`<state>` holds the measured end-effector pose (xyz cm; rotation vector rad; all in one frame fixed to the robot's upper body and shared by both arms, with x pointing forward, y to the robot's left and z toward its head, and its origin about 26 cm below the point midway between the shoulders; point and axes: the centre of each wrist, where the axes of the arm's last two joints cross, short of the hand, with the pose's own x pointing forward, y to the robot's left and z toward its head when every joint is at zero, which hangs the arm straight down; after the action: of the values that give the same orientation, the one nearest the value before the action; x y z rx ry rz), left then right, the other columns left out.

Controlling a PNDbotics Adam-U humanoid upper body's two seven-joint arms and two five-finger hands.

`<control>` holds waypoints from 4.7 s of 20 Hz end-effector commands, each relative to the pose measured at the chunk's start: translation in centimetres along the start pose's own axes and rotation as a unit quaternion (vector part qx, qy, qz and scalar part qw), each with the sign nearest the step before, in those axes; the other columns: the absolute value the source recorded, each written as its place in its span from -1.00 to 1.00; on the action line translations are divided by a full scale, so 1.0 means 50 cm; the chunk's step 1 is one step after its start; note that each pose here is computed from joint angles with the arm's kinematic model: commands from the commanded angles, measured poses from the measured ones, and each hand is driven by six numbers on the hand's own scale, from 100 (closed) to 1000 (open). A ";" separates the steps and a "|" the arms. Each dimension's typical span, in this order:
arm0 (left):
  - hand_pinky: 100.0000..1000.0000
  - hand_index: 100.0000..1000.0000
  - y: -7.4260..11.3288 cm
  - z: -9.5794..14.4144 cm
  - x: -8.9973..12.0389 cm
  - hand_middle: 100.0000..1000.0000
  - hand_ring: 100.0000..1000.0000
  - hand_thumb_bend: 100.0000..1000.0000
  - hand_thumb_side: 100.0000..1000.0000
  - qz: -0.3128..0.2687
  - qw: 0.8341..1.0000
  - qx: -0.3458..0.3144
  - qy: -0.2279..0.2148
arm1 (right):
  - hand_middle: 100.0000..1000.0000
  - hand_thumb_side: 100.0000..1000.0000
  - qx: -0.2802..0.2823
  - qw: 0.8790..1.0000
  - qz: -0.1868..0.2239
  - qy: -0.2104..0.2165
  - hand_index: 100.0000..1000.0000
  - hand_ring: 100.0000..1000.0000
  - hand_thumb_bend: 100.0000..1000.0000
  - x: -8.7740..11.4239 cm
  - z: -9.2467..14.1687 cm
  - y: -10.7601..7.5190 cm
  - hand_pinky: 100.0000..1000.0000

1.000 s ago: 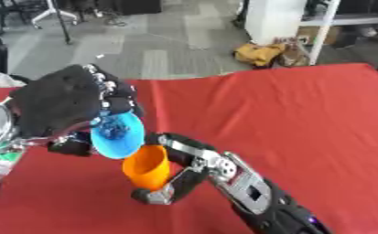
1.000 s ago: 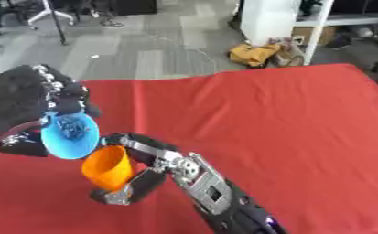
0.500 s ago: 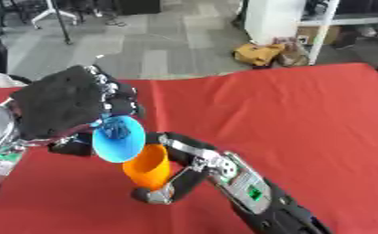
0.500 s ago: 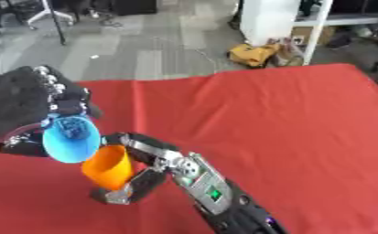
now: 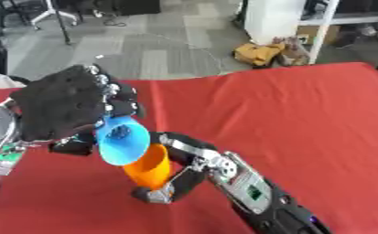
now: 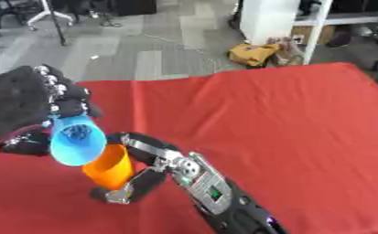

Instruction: Pour the contents of one cup into another cup.

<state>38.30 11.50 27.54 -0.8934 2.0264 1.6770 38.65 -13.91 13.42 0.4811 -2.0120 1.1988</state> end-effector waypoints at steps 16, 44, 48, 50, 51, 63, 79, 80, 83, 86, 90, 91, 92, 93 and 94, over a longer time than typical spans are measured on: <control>-0.74 0.24 0.037 -0.005 -0.009 -0.56 -0.69 0.38 -1.00 -0.060 0.998 0.017 -0.006 | -0.01 -1.00 -0.006 1.000 0.013 -0.010 0.54 -0.60 -0.74 0.017 -0.005 -0.021 -0.22; -0.72 0.24 0.041 -0.005 -0.006 -0.56 -0.69 0.38 -1.00 -0.092 0.996 0.011 -0.015 | -0.01 -1.00 -0.009 1.000 0.012 -0.007 0.53 -0.60 -0.74 0.016 -0.003 -0.020 -0.24; -0.72 0.25 0.038 -0.005 -0.007 -0.56 -0.69 0.38 -1.00 -0.091 0.996 0.008 -0.013 | -0.02 -1.00 -0.011 1.000 0.011 -0.007 0.53 -0.60 -0.74 0.016 -0.003 -0.020 -0.24; -0.72 0.25 0.037 -0.005 -0.007 -0.56 -0.69 0.38 -1.00 -0.091 0.996 0.007 -0.013 | -0.02 -1.00 -0.011 1.000 0.011 -0.007 0.53 -0.60 -0.74 0.016 -0.004 -0.020 -0.24; -0.72 0.25 0.037 -0.006 -0.007 -0.56 -0.69 0.38 -1.00 -0.093 0.996 0.006 -0.013 | -0.02 -1.00 -0.011 1.000 0.011 -0.007 0.53 -0.60 -0.74 0.016 -0.004 -0.020 -0.24; -0.71 0.26 0.025 -0.006 -0.012 -0.56 -0.68 0.38 -1.00 -0.106 0.994 -0.001 -0.010 | -0.02 -1.00 -0.010 1.000 0.012 -0.009 0.53 -0.60 -0.75 0.020 -0.006 -0.021 -0.24; -0.69 0.26 0.027 -0.015 -0.010 -0.56 -0.68 0.36 -1.00 -0.134 0.991 0.002 -0.009 | -0.02 -1.00 -0.005 1.000 0.015 -0.011 0.53 -0.61 -0.75 0.023 -0.010 -0.020 -0.25; -0.69 0.27 0.027 -0.016 -0.009 -0.55 -0.68 0.36 -1.00 -0.137 0.991 0.002 -0.010 | -0.02 -1.00 -0.005 1.000 0.014 -0.010 0.53 -0.61 -0.75 0.023 -0.010 -0.020 -0.25; -0.69 0.27 0.024 -0.018 -0.007 -0.55 -0.68 0.37 -1.00 -0.146 0.989 -0.004 -0.012 | -0.02 -1.00 -0.005 1.000 0.014 -0.010 0.53 -0.61 -0.75 0.023 -0.010 -0.020 -0.25; -0.69 0.27 0.019 -0.018 -0.006 -0.55 -0.68 0.37 -1.00 -0.152 0.988 -0.007 -0.013 | -0.02 -1.00 -0.004 1.000 0.014 -0.009 0.53 -0.61 -0.75 0.022 -0.010 -0.019 -0.26; -0.68 0.27 0.019 -0.015 -0.010 -0.55 -0.68 0.36 -1.00 -0.157 0.988 -0.005 -0.006 | -0.02 -1.00 -0.005 1.000 0.014 -0.009 0.53 -0.61 -0.75 0.022 -0.010 -0.019 -0.26; -0.68 0.27 0.021 -0.014 -0.011 -0.55 -0.68 0.35 -1.00 -0.159 0.987 -0.002 -0.003 | -0.02 -1.00 -0.005 1.000 0.014 -0.008 0.53 -0.61 -0.75 0.022 -0.010 -0.019 -0.26; -0.68 0.27 0.026 -0.012 -0.014 -0.55 -0.68 0.35 -1.00 -0.162 0.987 0.002 0.002 | -0.02 -1.00 -0.006 1.000 0.014 -0.008 0.53 -0.61 -0.75 0.022 -0.010 -0.019 -0.26; -0.67 0.27 0.032 -0.011 -0.017 -0.55 -0.67 0.34 -1.00 -0.165 0.986 0.007 0.008 | -0.02 -1.00 -0.006 1.000 0.014 -0.008 0.53 -0.61 -0.75 0.022 -0.009 -0.019 -0.26; -0.67 0.27 0.040 -0.010 -0.021 -0.55 -0.67 0.34 -1.00 -0.169 0.985 0.014 0.013 | -0.02 -1.00 -0.007 1.000 0.014 -0.007 0.53 -0.61 -0.75 0.021 -0.009 -0.019 -0.26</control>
<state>38.12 11.07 28.03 -1.1401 1.7910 1.5159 38.68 -13.85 13.82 0.4697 -2.0155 1.1903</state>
